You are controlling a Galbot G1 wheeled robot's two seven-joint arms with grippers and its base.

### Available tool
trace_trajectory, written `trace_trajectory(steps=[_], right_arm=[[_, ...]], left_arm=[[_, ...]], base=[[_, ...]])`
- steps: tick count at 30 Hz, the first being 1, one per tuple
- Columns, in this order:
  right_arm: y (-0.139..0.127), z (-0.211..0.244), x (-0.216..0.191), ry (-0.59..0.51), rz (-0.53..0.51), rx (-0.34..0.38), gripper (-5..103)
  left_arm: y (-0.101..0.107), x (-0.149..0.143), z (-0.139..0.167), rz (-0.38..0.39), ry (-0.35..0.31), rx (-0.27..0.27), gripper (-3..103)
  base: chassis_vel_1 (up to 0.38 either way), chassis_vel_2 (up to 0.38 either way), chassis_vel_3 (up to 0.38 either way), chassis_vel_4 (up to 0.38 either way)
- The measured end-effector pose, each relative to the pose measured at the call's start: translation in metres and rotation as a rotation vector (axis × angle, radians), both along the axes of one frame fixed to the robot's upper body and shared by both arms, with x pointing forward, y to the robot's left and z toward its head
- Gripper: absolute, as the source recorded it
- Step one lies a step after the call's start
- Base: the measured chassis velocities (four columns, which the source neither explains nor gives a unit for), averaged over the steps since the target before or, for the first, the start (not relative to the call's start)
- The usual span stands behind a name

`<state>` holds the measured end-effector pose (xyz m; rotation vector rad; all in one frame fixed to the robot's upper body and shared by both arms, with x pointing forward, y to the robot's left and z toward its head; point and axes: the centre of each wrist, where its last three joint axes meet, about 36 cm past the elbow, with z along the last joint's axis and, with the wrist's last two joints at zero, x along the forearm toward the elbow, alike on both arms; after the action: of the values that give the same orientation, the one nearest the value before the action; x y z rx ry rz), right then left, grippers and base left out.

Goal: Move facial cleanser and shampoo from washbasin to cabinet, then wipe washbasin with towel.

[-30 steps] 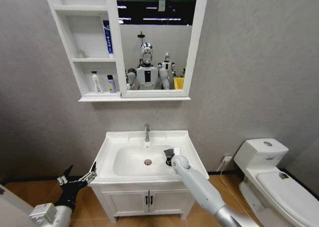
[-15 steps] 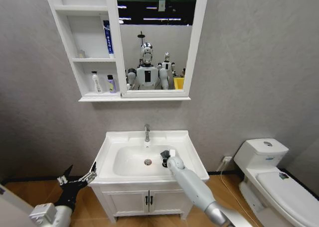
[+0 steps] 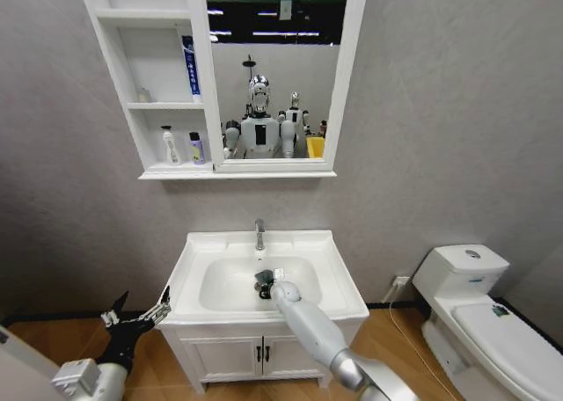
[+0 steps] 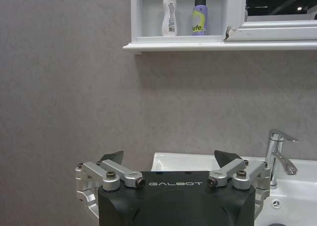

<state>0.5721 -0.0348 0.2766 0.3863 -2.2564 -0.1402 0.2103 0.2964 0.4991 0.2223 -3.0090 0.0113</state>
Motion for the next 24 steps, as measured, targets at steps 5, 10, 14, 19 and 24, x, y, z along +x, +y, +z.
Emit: trace_trajectory(steps=[5, 10, 14, 19, 24], right_arm=[[-0.001, -0.008, 0.002, -0.001, 0.004, -0.002, 1], [-0.022, -0.007, 0.006, -0.011, -0.035, -0.020, 1], [-0.050, -0.001, 0.010, -0.023, -0.082, -0.045, 1], [-0.063, -0.002, 0.013, -0.024, -0.097, -0.049, 1], [-0.041, -0.009, 0.014, -0.033, -0.061, -0.058, 1]], left_arm=[[0.000, 0.000, 0.000, 0.000, 0.000, 0.000, 100], [0.000, 0.000, 0.000, 0.000, 0.000, 0.000, 100], [0.000, 0.000, 0.000, 0.000, 0.000, 0.000, 100], [0.000, 0.000, 0.000, 0.000, 0.000, 0.000, 100], [0.000, 0.000, 0.000, 0.000, 0.000, 0.000, 100]], base=[[0.000, 0.000, 0.000, 0.000], [0.000, 0.000, 0.000, 0.000], [0.000, 0.000, 0.000, 0.000], [0.000, 0.000, 0.000, 0.000], [0.000, 0.000, 0.000, 0.000]])
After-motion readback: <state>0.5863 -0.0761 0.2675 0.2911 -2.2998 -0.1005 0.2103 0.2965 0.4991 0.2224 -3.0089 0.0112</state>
